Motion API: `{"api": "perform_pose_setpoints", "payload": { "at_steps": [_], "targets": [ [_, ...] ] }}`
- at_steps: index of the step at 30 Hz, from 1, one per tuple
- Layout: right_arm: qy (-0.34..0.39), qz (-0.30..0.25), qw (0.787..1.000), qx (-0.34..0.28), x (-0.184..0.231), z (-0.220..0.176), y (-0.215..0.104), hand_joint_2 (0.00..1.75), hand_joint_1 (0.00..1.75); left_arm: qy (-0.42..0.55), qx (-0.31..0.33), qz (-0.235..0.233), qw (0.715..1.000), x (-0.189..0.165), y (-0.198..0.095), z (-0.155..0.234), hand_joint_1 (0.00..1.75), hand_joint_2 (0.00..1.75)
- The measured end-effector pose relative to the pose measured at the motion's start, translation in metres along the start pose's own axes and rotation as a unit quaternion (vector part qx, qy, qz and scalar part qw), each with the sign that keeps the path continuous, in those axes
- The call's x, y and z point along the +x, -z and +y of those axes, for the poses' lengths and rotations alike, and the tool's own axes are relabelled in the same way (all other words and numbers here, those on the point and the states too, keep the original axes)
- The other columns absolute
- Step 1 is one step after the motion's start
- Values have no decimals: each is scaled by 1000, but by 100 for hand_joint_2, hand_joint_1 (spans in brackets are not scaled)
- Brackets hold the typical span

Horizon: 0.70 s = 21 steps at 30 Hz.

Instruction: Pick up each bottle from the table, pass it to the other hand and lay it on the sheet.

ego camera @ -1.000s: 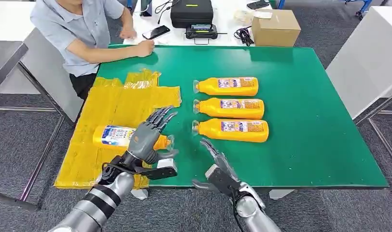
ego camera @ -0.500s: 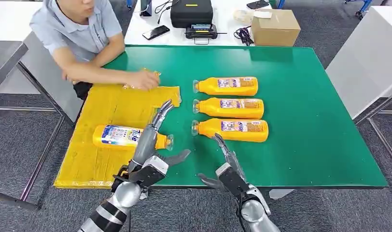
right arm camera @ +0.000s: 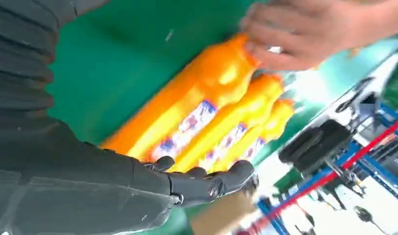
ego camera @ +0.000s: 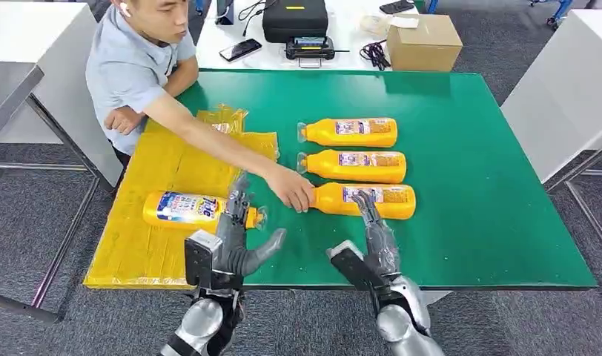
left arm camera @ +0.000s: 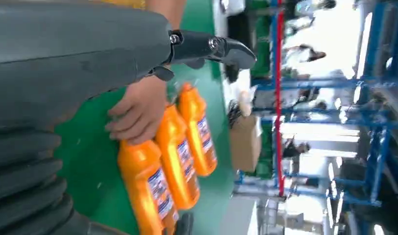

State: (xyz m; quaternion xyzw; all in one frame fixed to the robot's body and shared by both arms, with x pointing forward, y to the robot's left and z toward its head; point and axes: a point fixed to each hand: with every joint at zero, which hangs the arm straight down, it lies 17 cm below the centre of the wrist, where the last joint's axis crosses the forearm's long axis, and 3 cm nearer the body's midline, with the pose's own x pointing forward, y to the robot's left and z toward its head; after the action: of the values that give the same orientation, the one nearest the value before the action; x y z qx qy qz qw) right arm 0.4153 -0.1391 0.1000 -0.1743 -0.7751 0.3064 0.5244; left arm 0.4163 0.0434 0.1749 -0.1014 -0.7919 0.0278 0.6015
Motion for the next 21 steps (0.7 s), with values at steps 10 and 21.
{"api": "perform_pose_setpoints", "payload": {
  "at_steps": [10,21],
  "targets": [
    [-238,-9,971,30,-51,-25,14,175,0,-96,-86,65,990,-17,-19,-37,0,175],
    [-277,29,957,77,-83,-18,12,175,0,-67,-87,91,990,-31,-24,-31,0,175]
  ]
}}
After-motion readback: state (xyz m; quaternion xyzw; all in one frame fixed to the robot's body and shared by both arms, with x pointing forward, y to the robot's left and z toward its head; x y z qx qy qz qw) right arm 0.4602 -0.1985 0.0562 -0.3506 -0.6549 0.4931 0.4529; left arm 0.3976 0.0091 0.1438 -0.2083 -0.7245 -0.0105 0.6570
